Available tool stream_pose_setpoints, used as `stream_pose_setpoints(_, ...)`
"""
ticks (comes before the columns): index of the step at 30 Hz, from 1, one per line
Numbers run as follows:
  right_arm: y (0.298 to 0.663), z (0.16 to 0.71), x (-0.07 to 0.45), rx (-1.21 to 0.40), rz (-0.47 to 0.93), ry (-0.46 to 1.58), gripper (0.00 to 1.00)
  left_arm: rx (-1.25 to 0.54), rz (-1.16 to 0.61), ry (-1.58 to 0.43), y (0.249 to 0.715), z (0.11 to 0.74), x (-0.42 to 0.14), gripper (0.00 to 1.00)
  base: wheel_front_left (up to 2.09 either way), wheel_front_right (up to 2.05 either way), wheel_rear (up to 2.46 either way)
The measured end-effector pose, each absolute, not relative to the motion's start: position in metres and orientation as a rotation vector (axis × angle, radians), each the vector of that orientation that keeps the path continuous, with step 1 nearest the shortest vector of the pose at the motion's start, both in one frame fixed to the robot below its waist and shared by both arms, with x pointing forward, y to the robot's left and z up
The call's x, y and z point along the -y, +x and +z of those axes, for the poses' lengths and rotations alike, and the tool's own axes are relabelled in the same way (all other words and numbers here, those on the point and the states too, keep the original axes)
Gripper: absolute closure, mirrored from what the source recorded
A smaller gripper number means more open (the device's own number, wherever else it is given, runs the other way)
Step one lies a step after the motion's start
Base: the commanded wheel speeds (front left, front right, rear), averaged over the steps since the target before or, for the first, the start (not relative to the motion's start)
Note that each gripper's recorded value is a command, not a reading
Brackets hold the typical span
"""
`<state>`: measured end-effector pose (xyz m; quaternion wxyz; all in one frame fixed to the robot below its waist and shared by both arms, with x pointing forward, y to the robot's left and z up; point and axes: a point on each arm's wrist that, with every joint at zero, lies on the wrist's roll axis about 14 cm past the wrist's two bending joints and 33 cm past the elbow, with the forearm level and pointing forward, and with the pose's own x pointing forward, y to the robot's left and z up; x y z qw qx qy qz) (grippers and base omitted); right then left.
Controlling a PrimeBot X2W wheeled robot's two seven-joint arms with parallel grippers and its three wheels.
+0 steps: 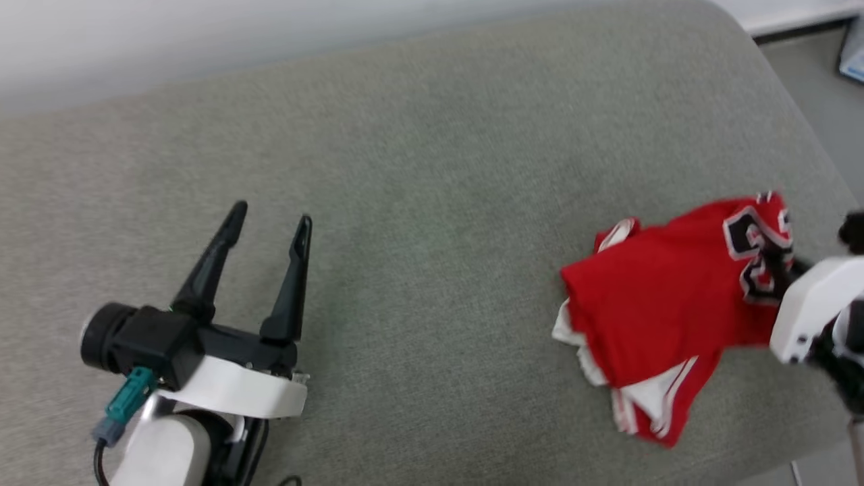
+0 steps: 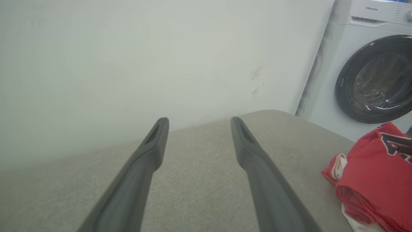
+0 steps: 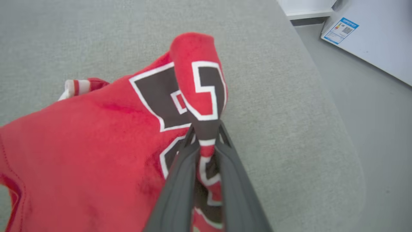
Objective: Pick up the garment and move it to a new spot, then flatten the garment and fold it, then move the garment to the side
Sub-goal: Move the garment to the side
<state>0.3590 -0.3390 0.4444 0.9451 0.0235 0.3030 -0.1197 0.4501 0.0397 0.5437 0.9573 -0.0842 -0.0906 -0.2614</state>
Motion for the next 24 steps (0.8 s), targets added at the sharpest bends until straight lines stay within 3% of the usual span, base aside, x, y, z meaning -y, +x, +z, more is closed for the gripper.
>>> stream_pose_setpoints(5, 0.393, 0.467, 0.393, -0.546, -0.371, -0.041, 1.0, 0.162, -0.619, -0.167, 0.477, 0.524, -0.017, 0.0, 0.0, 0.0, 0.0)
stream_pose_setpoints(13, 0.404, 0.479, 0.462, -0.564, -0.533, -0.177, 1.0, 0.136, -0.684, -0.198, 0.502, 0.495, 0.003, 0.0, 0.0, 0.0, 0.0)
stream_pose_setpoints(19, 0.408, 0.454, 0.481, -0.629, -0.579, -0.265, 1.0, 0.085, -0.695, -0.209, 0.511, 0.464, 0.004, 0.0, 0.0, 0.0, 0.0)
stream_pose_setpoints(20, 0.407, 0.45, 0.485, -0.638, -0.587, -0.284, 0.91, 0.081, -0.693, -0.21, 0.511, 0.462, 0.003, 0.0, 0.0, 0.0, 0.0)
stream_pose_setpoints(21, 0.405, 0.444, 0.486, -0.653, -0.594, -0.284, 0.53, 0.078, -0.689, -0.209, 0.512, 0.46, 0.001, 0.0, 0.0, 0.0, 0.0)
stream_pose_setpoints(22, 0.405, 0.437, 0.485, -0.66, -0.594, -0.277, 0.0, 0.079, -0.684, -0.207, 0.512, 0.46, -0.001, 0.0, 0.0, 0.0, 0.0)
stream_pose_setpoints(24, 0.41, 0.435, 0.483, -0.625, -0.591, -0.283, 0.0, 0.076, -0.676, -0.205, 0.512, 0.459, -0.004, 0.0, 0.0, 0.0, 0.0)
